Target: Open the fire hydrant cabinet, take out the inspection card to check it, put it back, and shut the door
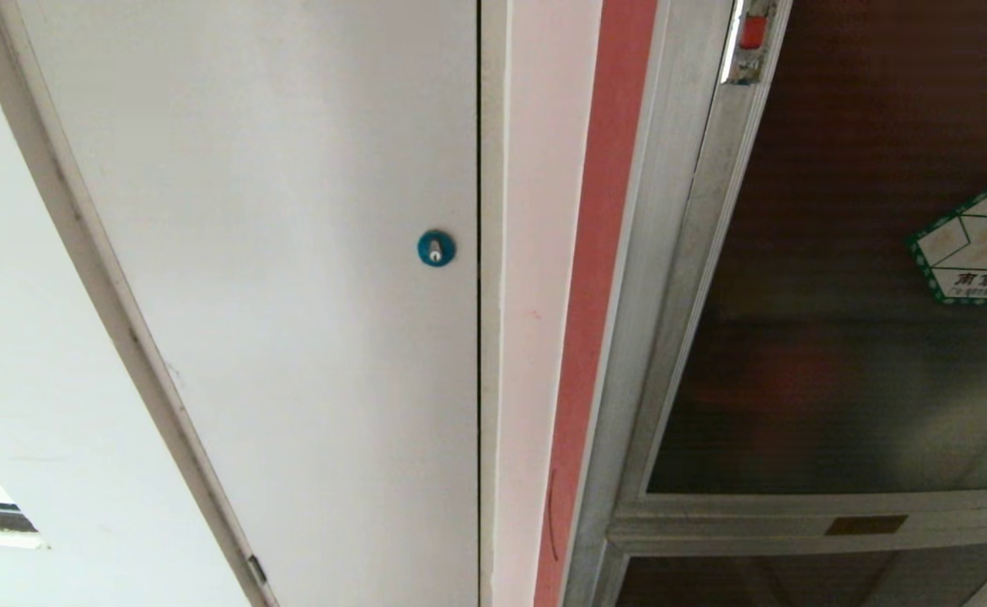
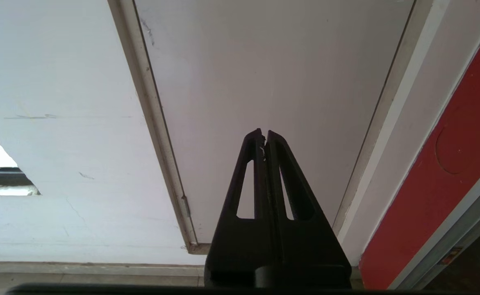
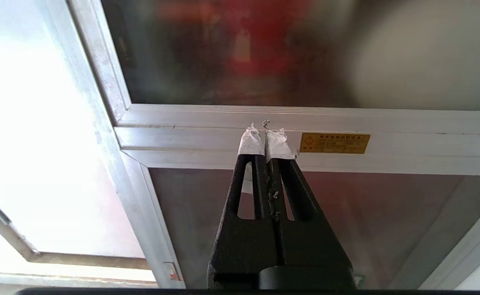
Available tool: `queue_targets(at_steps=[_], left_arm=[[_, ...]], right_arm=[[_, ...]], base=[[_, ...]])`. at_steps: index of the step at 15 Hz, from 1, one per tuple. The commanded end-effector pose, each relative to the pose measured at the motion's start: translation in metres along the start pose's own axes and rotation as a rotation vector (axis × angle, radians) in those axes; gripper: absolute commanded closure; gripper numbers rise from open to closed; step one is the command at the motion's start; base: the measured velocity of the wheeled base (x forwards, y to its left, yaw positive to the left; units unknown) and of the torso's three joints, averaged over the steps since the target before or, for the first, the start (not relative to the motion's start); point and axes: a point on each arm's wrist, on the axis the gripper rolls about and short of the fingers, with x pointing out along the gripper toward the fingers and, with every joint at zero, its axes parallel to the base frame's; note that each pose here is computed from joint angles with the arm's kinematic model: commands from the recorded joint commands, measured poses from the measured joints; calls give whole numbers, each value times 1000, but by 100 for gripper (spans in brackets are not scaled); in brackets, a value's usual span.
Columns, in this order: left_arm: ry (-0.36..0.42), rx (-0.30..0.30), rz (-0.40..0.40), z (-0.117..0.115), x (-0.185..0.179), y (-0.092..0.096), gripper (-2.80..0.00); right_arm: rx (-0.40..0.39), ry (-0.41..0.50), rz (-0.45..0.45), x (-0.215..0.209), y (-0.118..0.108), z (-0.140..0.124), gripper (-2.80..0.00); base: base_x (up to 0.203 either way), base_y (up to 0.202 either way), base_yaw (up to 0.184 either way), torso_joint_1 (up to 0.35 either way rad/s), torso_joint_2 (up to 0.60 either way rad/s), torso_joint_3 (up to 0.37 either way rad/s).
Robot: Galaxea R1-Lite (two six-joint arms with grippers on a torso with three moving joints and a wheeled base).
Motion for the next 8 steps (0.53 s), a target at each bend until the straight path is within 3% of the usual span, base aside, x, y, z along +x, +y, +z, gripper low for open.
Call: queue_targets(at_steps=[1,5,8], left_arm=[[1,0,0,0,0,0,0],[1,1,0,0,0,0,0],[3,0,0,0,0,0,0]], right_arm=[[0,5,-5,0,0,-1,0],[-1,-42,7,-9,1,32,0],[0,-8,119,-9,5,77,0]], base=[[0,0,0,0,0,0],[0,0,0,0,0,0],[0,0,0,0,0,0]])
